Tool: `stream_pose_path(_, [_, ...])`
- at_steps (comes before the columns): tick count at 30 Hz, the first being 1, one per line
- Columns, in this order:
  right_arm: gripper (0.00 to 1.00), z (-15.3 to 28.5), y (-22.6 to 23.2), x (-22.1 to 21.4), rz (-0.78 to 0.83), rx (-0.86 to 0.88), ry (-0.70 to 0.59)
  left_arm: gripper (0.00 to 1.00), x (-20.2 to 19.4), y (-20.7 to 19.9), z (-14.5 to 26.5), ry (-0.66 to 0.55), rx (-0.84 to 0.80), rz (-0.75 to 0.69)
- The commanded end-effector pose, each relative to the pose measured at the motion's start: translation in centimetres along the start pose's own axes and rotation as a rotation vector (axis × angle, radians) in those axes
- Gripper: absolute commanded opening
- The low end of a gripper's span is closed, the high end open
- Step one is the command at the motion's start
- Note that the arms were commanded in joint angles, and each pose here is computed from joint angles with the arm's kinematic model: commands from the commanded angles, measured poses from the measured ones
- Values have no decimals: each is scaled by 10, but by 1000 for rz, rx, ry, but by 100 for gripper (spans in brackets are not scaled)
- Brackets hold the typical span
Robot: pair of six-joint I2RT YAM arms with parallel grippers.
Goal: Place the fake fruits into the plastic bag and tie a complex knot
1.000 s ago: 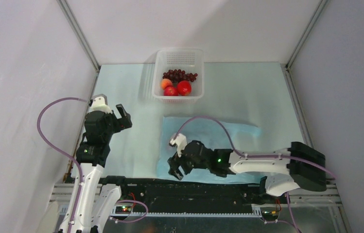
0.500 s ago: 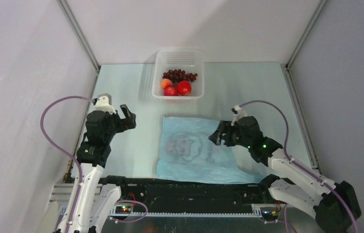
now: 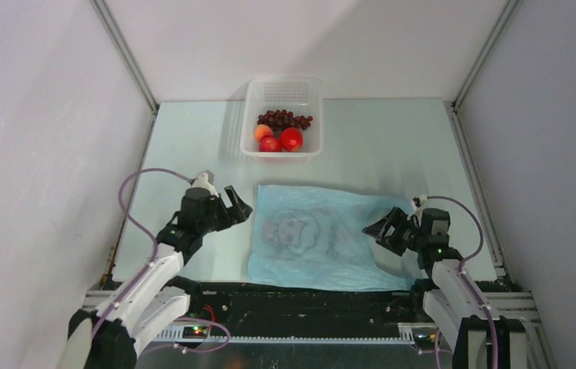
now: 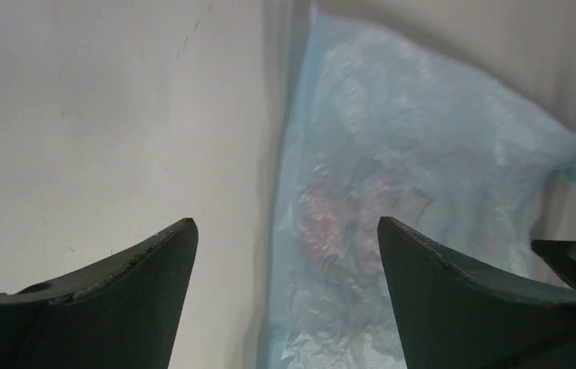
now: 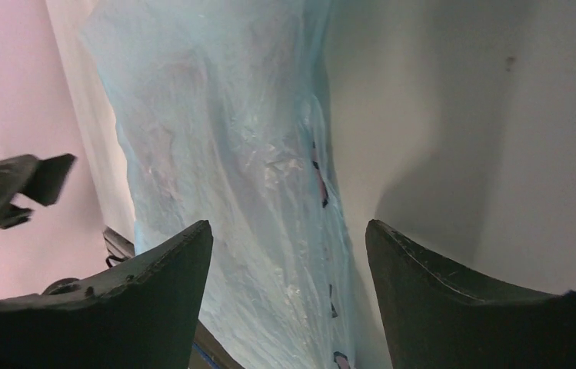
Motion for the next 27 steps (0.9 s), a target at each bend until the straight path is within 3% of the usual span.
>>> stream_pose_path(1, [77,0,-2,3,-5,95,-32,89,-2,-3,-21,-43,-10,62])
stream_pose_path(2, [76,-1,-3,2,-8,99,-32,85,-6,2,-24,-30,3,61])
stream_pose_path(7, [73,-7,-8,-1,-52,99,-15,83,-18,13,-43,20,39,58])
stream_pose_path(10, [72,-11,-9,-5,-70,119,0,66,-21,13,-51,31,1,53])
stream_pose_path(12, [71,-13,-9,-5,-76,118,15,60,-24,14,-56,52,0,42])
stream_pose_path(20, [66,-23,1,-8,-76,116,33,55,-32,23,-69,83,83,26])
stream_pose_path(22, [58,-24,1,-8,-66,110,26,54,-32,24,-68,75,94,25])
stream_pose_path(25, [30,-24,4,-5,-47,124,11,54,-30,25,-66,58,103,14])
stream_pose_path(27, [18,-24,7,-1,-32,128,1,55,-28,26,-64,38,130,2])
Point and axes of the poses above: each gripper's point midway between its finger pads, its own z axis back along the fingers, its own y axis along the line the jaws close on, x = y × z, the point moved 10 cm from there along z, back along the fingers, and after that the axes turned 12 degrees about z, right-handed, at the moved point
